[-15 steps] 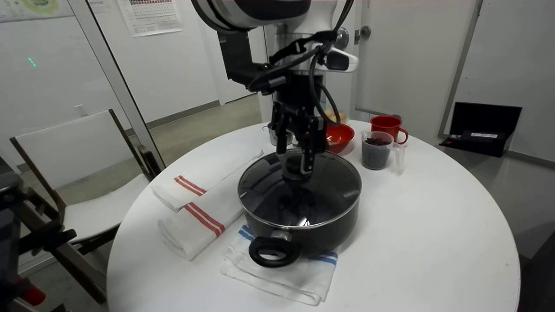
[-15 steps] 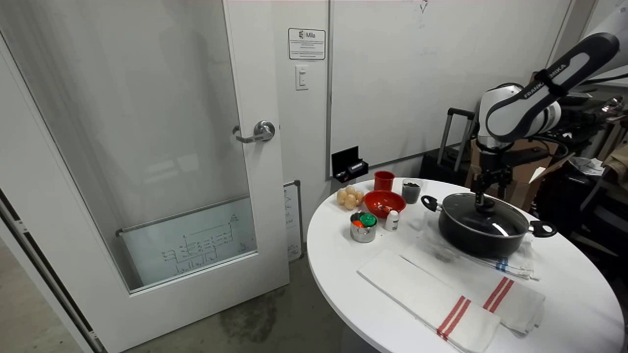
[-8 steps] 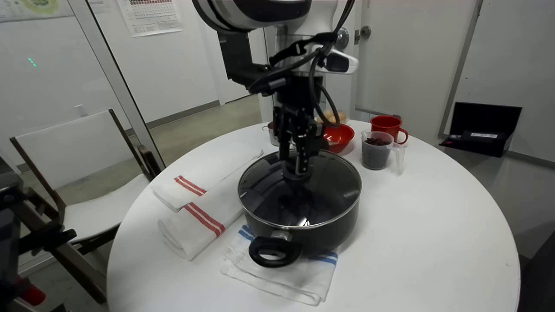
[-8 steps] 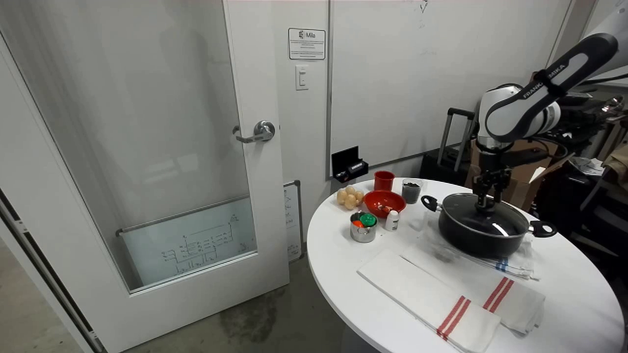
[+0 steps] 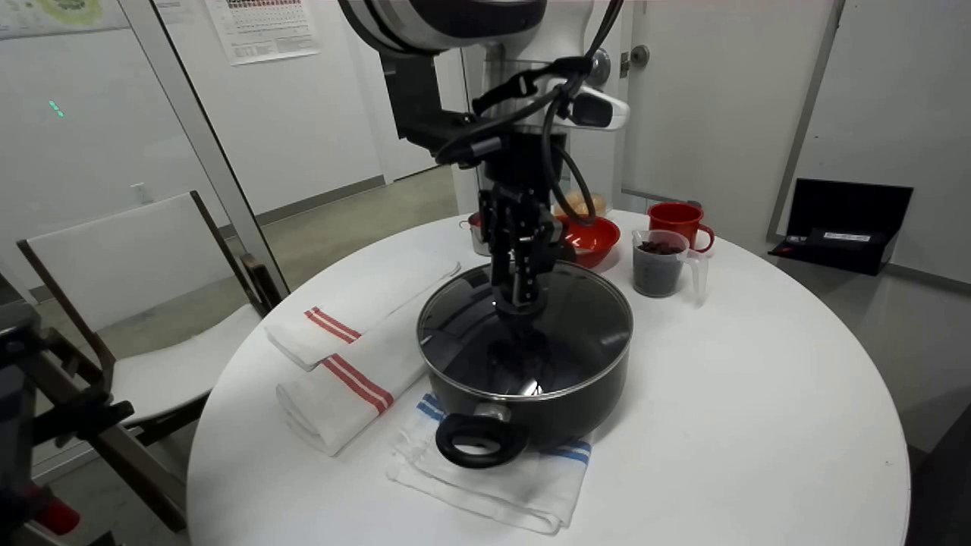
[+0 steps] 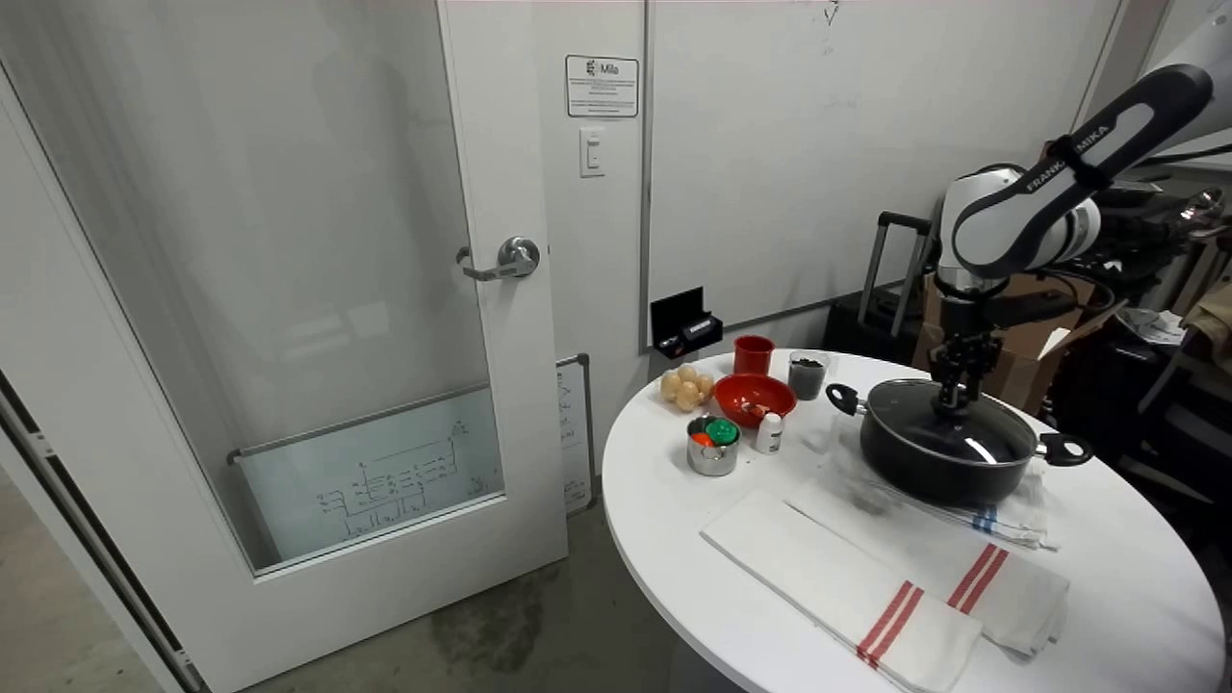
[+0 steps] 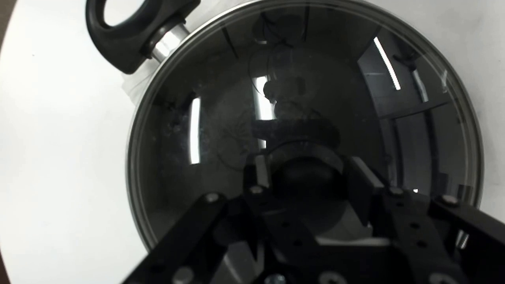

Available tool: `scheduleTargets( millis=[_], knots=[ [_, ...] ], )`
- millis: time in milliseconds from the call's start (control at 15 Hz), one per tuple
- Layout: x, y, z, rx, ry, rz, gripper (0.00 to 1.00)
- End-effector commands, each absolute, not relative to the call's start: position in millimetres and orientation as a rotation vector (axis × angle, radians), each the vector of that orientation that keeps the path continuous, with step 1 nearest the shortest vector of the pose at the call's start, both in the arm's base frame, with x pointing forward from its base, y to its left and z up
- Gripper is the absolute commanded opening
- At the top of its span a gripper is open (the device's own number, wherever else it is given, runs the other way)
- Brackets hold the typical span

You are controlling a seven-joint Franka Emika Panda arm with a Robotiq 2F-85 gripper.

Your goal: Remove the lid from the pot

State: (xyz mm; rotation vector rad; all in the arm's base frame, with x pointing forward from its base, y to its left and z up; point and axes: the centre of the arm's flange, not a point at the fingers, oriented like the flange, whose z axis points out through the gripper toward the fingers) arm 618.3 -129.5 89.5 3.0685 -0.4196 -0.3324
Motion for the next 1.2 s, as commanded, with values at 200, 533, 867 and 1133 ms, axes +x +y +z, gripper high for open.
scheduleTargets(
  millis=[200, 533, 867, 1133],
  knots=[
    [617.3, -128.1, 107.0, 3.102, -0.403, -0.303, 0.24],
    [605.4, -117.0, 130.5, 3.120, -0.353, -0.269, 0.24],
    [588.4, -87.6, 153.7, 3.151, -0.254, -0.261, 0.24],
    [579.5, -53.0, 165.9, 3.165, -0.126, -0.274, 0.24]
  ],
)
